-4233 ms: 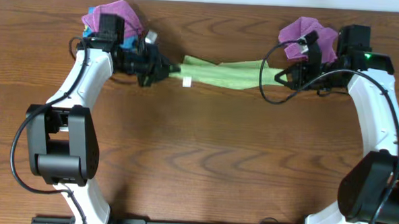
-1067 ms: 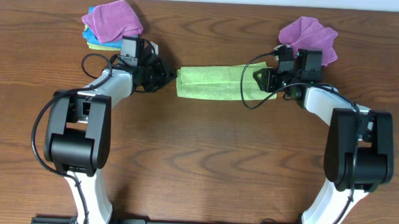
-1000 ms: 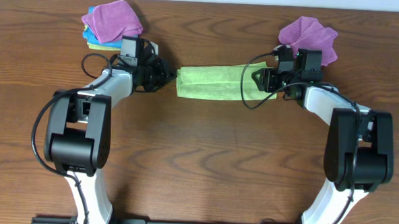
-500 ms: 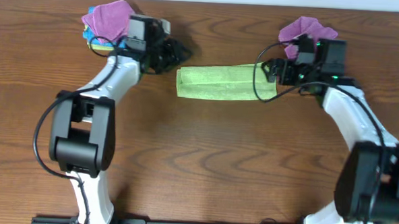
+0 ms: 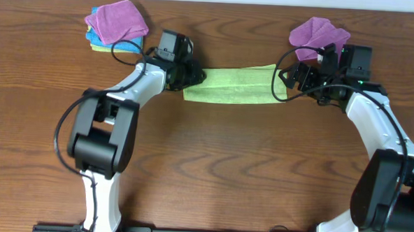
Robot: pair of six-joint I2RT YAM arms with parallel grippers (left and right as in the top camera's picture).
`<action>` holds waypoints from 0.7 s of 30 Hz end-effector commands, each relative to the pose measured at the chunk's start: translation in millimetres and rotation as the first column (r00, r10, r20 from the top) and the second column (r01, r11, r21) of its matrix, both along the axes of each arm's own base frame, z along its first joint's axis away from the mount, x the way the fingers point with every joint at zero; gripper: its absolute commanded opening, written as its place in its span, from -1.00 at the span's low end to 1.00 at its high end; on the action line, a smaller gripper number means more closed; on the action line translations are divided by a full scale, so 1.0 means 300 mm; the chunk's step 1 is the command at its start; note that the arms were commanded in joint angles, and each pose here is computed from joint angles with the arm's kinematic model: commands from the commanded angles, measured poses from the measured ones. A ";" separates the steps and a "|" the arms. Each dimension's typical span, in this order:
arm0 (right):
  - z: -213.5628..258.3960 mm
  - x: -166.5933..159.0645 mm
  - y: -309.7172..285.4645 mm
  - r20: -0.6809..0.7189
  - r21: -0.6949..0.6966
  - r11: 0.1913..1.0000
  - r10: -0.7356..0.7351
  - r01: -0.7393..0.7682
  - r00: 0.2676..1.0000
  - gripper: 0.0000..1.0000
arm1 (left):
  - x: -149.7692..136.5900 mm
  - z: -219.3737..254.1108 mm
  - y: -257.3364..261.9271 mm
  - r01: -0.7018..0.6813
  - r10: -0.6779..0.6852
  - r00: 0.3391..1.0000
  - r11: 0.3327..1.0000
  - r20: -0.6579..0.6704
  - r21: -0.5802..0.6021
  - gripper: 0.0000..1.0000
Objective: Fold the cloth
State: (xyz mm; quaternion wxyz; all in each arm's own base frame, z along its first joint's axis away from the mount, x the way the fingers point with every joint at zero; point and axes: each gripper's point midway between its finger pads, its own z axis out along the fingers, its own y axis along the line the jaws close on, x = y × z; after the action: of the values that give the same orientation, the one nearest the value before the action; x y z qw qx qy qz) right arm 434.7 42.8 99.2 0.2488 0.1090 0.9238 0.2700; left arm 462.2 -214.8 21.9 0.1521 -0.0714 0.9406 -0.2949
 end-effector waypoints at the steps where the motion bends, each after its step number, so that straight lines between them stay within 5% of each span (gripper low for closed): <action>1: -0.041 -0.032 0.017 -0.058 0.048 0.999 -0.016 0.019 0.998 0.98 | 0.002 -0.088 0.026 -0.005 0.006 1.000 0.998 -0.026 0.056 -0.42; 21: -0.341 -0.118 0.089 -0.150 0.203 0.956 -0.183 0.212 0.971 0.98 | -0.025 -0.129 0.070 -0.029 0.038 0.997 0.991 -0.070 0.130 -0.56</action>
State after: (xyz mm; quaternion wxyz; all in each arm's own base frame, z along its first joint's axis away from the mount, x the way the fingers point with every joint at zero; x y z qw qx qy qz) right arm 411.2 60.1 26.9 0.2513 0.2060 0.8856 0.3319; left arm 462.0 -207.1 6.3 0.1436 -0.0808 0.9500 -0.2653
